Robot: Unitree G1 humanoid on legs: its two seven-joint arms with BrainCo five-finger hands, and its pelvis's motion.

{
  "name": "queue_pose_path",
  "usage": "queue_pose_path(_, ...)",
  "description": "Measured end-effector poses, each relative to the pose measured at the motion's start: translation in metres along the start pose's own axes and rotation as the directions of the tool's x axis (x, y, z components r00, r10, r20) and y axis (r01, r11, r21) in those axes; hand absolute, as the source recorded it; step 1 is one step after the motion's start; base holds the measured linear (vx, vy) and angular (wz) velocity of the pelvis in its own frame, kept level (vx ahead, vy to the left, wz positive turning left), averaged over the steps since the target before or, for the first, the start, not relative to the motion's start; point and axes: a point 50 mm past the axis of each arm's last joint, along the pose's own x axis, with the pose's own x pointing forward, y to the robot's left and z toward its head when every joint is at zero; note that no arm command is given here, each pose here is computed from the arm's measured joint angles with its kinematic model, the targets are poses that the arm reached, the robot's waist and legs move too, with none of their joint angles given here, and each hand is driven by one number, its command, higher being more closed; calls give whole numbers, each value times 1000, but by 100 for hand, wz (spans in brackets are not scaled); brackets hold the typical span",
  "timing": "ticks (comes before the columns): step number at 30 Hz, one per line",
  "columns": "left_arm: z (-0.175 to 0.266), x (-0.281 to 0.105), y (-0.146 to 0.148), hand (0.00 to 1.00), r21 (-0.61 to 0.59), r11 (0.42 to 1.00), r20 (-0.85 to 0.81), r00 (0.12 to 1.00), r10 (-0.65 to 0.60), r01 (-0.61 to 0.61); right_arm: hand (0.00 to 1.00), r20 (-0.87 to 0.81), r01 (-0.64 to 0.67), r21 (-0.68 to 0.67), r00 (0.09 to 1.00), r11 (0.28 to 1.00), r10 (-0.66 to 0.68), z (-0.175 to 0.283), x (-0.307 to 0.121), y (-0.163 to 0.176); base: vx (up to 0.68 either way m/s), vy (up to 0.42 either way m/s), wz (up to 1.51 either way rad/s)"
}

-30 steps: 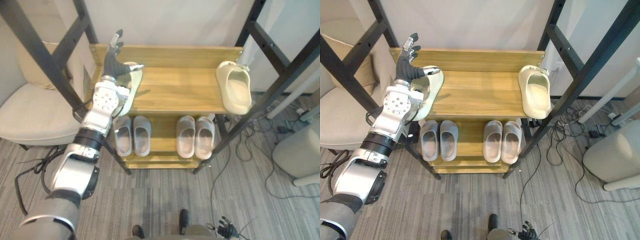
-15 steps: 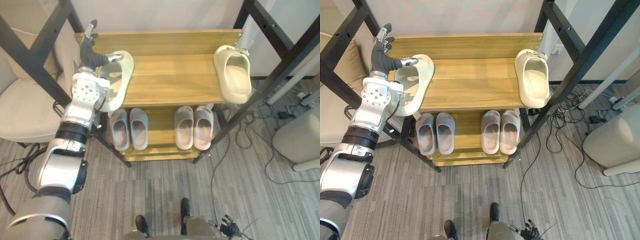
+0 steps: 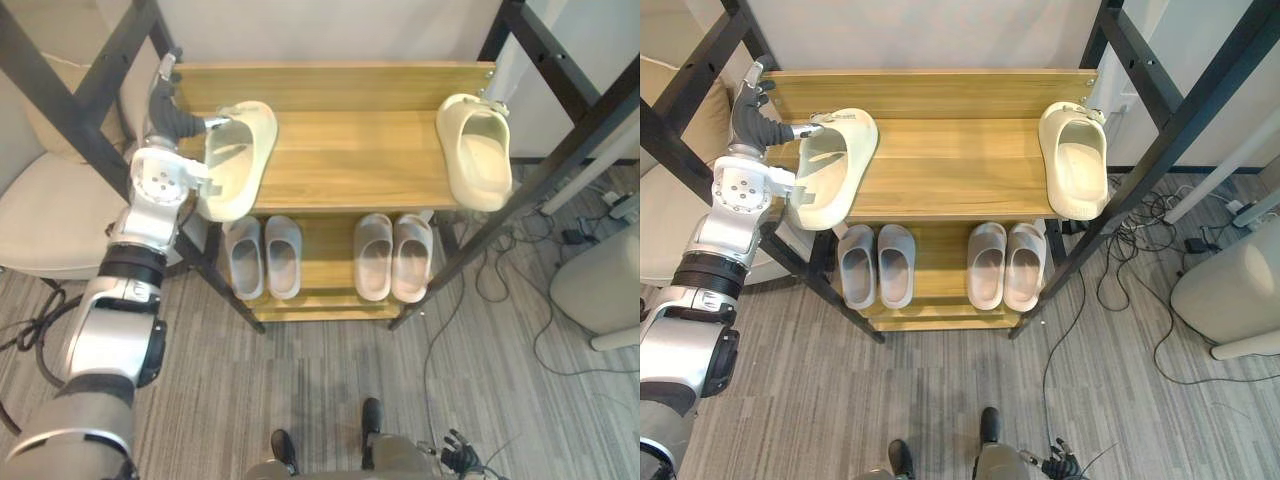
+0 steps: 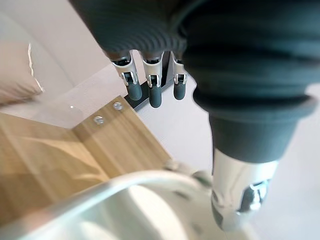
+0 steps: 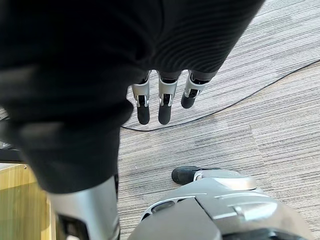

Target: Organize the slippers on the shoe rack

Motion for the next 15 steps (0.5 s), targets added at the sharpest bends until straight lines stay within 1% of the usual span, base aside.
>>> queue_pose_path(9, 4, 5, 10, 0, 120, 993, 21, 1000, 11, -14, 0, 12, -4, 18, 1000, 1000, 4, 3, 1, -2, -13, -19, -2)
queue_pose_path(14, 4, 6, 11, 0, 156, 988, 21, 1000, 9, -13, 0, 12, -3, 27, 1000, 1000, 3, 3, 1, -2, -4, -4, -1)
queue_pose_path(15, 4, 6, 11, 100, 161, 987, 19, 1000, 9, -12, 0, 12, -3, 28, 1000, 1000, 2, 3, 1, -2, 0, 0, 0)
